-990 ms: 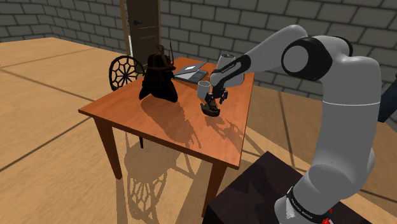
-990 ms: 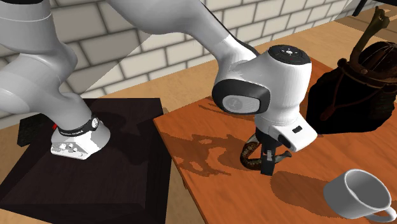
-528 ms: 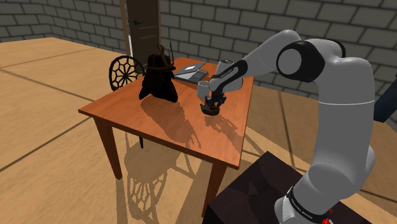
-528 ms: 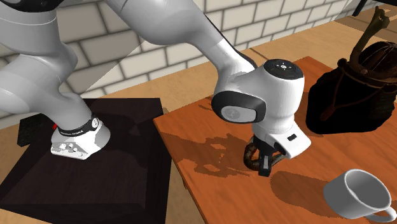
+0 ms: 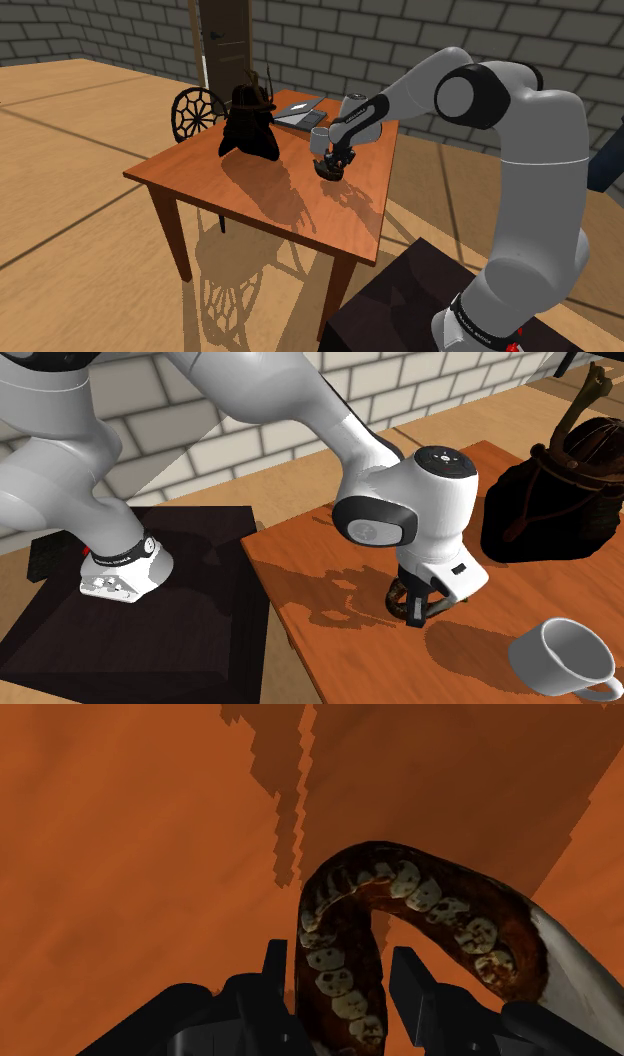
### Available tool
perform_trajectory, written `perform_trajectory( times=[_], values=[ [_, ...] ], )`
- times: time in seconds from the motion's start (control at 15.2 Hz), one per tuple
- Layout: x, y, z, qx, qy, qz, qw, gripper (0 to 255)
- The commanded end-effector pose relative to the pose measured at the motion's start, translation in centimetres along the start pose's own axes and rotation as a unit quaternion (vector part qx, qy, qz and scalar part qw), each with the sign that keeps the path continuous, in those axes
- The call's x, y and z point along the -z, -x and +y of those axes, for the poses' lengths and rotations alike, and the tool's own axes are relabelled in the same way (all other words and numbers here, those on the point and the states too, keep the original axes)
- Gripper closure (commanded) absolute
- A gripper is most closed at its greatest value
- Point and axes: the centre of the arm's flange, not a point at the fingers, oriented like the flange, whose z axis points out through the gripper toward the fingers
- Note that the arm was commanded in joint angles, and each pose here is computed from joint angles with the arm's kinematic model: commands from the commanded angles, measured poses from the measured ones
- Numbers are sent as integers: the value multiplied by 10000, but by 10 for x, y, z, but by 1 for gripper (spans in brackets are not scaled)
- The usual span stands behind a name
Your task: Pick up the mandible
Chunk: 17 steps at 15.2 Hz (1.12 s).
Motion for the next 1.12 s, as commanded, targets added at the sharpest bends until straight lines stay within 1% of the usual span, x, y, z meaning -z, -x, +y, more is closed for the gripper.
perform_trajectory(
  times=[0.0,0.99,1.06],
  values=[
    [0,0,-1,3,-2,-7,10000,255],
    [78,-13,2,3,-2,-7,10000,255],
    [79,-13,2,3,-2,-7,10000,255]
  ],
)
